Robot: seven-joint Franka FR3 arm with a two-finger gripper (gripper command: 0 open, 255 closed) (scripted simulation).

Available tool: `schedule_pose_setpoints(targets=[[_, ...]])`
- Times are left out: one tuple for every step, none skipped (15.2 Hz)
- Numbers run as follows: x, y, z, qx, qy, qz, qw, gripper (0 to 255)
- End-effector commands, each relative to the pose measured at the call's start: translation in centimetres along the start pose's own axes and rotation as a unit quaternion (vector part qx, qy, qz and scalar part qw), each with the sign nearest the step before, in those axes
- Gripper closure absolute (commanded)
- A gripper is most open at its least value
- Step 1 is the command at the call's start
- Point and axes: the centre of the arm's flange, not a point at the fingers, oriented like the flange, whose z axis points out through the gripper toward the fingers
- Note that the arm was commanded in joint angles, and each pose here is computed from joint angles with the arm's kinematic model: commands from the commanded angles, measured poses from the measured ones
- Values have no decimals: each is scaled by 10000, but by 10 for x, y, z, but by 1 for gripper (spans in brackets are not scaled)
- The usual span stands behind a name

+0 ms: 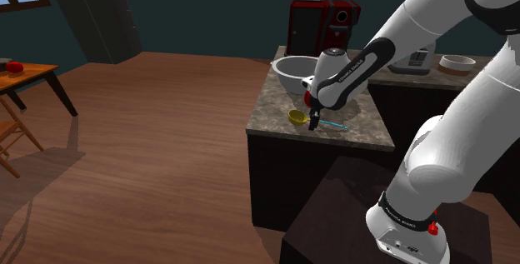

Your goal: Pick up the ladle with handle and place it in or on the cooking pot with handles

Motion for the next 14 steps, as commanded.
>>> schedule_pose_setpoints(targets=[[0, 0, 1, -2, 1, 0, 10000, 0], [0, 0, 1, -2, 1, 0, 10000, 0], [0, 0, 1, -2, 1, 0, 10000, 0], [0, 0, 1, -2, 1, 0, 10000, 0], [0, 0, 1, -1, 1, 0, 10000, 0], [0, 0, 1, -1, 1, 0, 10000, 0], [0, 0, 1, -1, 1, 0, 10000, 255], [0, 0, 1, -1, 1, 0, 10000, 255], [0, 0, 1, -1, 1, 0, 10000, 255], [0, 1, 1, -1, 1, 0, 10000, 255], [0, 1, 1, -1, 1, 0, 10000, 255], [0, 0, 1, -1, 1, 0, 10000, 255], [0, 1, 0, -1, 1, 1, 10000, 255], [0, 0, 1, -1, 1, 0, 10000, 255]])
